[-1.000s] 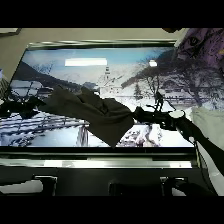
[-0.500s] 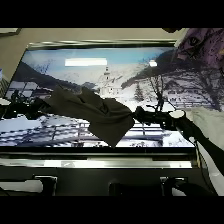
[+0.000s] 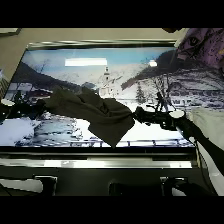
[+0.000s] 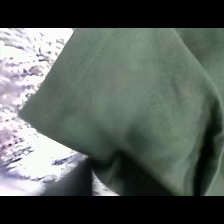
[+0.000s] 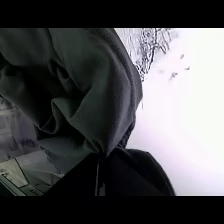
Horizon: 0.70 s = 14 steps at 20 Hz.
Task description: Fold the clothes and pants, and hang the long-sleeved shirts on hangers.
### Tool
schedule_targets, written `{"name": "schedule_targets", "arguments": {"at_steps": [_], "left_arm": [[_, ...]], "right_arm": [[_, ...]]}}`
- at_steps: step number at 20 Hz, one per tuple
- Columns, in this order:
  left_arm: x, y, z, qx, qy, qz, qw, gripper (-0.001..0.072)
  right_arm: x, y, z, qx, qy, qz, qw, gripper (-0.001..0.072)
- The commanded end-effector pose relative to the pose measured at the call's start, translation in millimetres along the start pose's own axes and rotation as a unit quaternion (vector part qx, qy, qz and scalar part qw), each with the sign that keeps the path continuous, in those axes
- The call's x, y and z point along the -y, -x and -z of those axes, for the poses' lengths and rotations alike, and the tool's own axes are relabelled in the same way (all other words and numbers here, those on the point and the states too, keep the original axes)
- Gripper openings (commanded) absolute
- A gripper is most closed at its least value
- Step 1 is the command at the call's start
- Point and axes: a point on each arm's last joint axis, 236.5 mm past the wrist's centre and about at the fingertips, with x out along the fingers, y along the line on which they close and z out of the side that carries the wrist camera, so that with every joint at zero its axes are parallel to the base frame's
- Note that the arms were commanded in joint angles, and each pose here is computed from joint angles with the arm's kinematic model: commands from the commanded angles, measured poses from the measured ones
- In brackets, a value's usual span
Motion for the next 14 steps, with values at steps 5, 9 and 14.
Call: {"name": "schedule_targets", "arguments": {"at_steps": [5,9,14], "left_arm": [[81,60,-51,0.054,-0.073,0.071,0.993,0.0012],[179,195,-86,0.178,-0.175,0.128,0.96,0.0012],[259,410,-33,0.371,-0.266,0.157,0.876,0.0012]], "right_arm": [[-43,27,-19,0.022,0.078,-0.008,0.997,0.003],[-122,84,-69,0.098,0.186,-0.005,0.978,0.0029],[-253,209,-81,0.211,0.334,-0.023,0.918,0.0029]]}}
